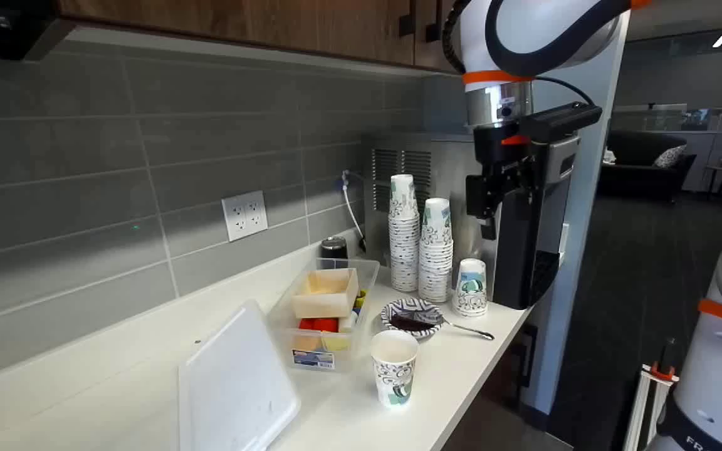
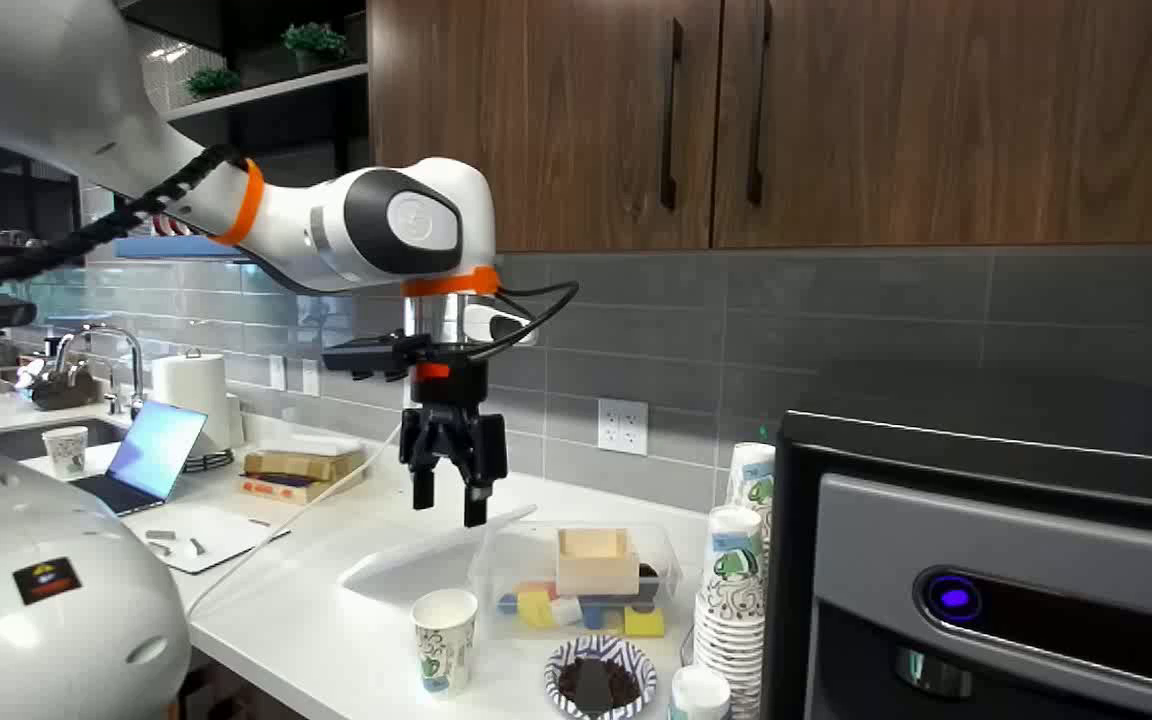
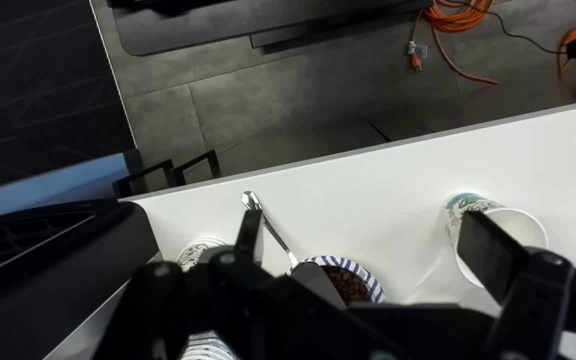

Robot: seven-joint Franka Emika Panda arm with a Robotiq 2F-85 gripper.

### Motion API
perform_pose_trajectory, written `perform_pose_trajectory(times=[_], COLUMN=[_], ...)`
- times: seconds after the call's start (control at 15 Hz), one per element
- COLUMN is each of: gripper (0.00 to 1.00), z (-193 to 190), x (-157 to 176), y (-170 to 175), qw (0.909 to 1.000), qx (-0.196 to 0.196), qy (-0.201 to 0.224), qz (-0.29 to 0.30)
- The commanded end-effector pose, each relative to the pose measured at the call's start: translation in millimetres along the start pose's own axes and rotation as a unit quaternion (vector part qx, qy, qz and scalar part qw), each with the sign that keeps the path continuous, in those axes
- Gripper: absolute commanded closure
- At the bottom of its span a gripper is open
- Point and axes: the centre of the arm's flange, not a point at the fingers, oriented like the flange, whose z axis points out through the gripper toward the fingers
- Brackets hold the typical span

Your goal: Partially open the cupboard's left door, then close it

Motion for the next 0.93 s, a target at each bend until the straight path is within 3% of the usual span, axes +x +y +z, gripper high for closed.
perform_pose_trajectory(times=[0.0, 0.4, 0.6, 0.87], gripper=[0.00, 0.00, 0.00, 0.00], z=[0, -6, -40, -95], x=[0, 2, 5, 11], y=[0, 0, -2, -10], qw=[1.0000, 1.0000, 0.9960, 0.9797], qx=[0.000, -0.008, -0.077, -0.159], qy=[0.000, 0.005, 0.046, 0.120], qz=[0.000, 0.001, 0.009, 0.023])
